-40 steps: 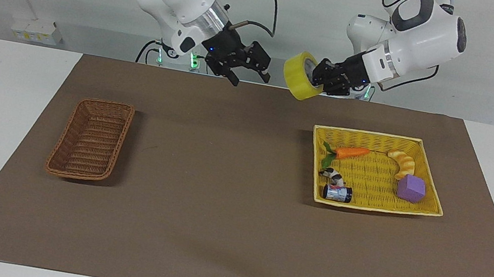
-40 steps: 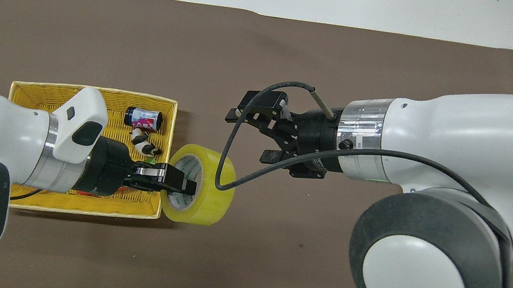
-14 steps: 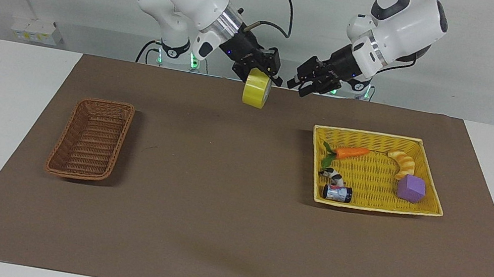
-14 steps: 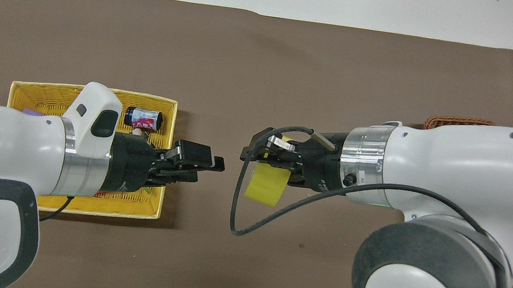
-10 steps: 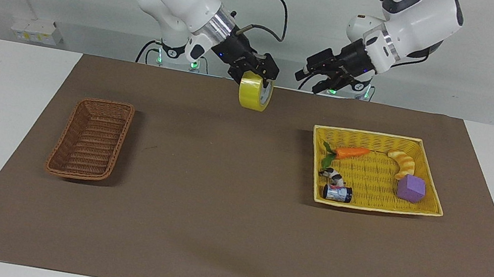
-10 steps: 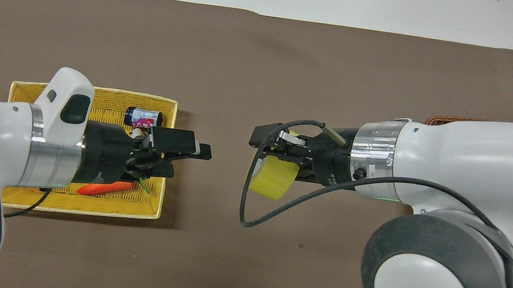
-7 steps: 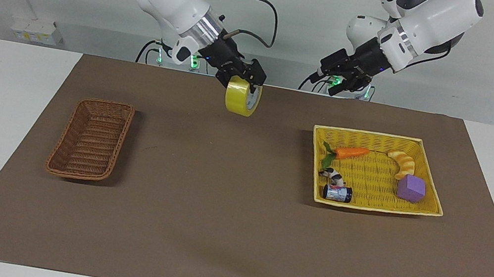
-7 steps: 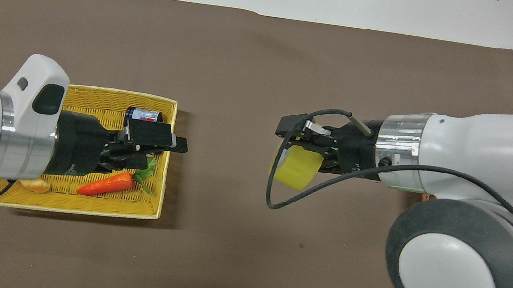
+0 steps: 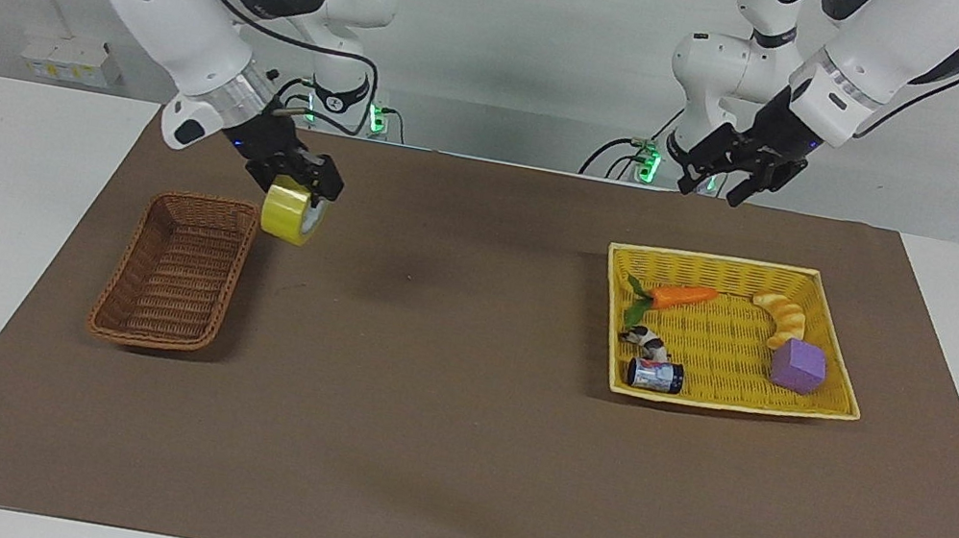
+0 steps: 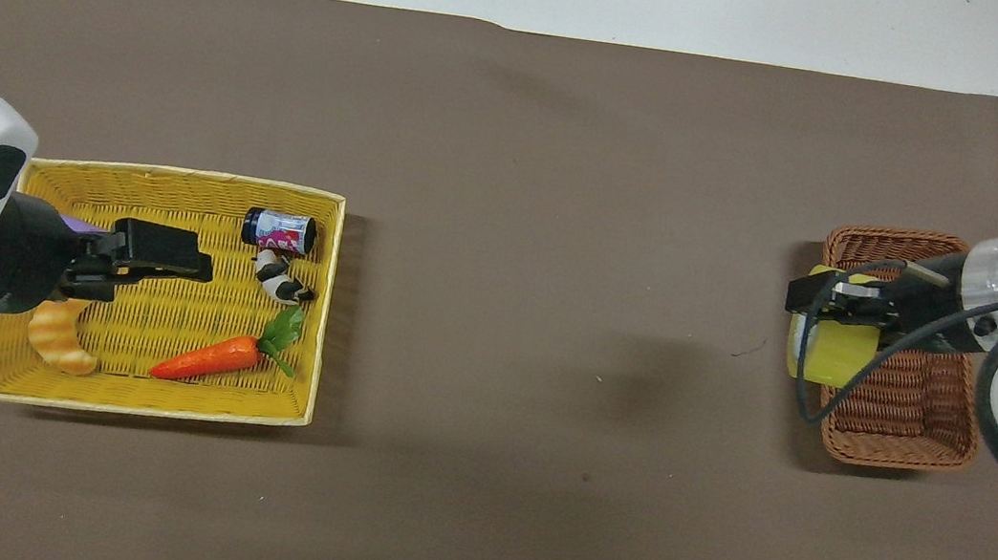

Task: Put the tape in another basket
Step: 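Carry the tape to the wicker basket while the left gripper withdraws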

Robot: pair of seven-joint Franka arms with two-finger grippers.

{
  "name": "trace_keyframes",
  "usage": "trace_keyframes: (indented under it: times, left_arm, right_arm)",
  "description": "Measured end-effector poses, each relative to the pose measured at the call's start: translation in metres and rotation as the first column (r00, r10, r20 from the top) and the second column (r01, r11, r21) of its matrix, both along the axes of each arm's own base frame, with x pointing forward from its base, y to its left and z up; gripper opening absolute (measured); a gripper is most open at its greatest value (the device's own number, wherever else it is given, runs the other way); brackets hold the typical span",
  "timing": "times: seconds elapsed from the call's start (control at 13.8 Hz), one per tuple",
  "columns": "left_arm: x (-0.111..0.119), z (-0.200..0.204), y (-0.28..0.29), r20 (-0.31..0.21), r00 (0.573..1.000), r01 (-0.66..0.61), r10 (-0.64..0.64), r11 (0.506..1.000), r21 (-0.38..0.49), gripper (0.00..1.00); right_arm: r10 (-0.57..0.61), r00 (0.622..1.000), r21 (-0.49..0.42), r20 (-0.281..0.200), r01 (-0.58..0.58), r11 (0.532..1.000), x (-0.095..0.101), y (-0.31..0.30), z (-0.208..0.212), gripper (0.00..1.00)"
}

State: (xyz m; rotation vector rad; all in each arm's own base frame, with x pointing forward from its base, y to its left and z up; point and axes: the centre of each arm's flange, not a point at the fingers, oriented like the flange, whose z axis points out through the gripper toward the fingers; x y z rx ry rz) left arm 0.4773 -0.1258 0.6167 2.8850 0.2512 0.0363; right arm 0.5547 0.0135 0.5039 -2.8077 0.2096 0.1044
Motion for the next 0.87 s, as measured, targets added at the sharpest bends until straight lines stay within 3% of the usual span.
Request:
trace_keyframes:
  times: [0.36,0.65,0.87]
  left_arm:
    - [0.013,-0.005,0.062,0.031,0.982,0.176,-0.186,0.964,0.201,1.00]
    - [0.018,-0.008,0.121,0.028,0.968,0.235,-0.248,0.945,0.228,1.00]
    - [0.021,-0.013,0.125,0.012,0.967,0.242,-0.253,0.939,0.243,1.00]
  right_arm:
    - [0.195,0.977,-0.236,-0.087,-0.210,0.949,-0.007,-0.037,-0.058,0.00]
    - [0.303,0.948,-0.441,-0.100,-0.315,0.840,-0.004,-0.048,-0.089,0.00]
    - [0.343,0.932,-0.488,-0.113,-0.353,0.798,0.005,-0.053,-0.120,0.00]
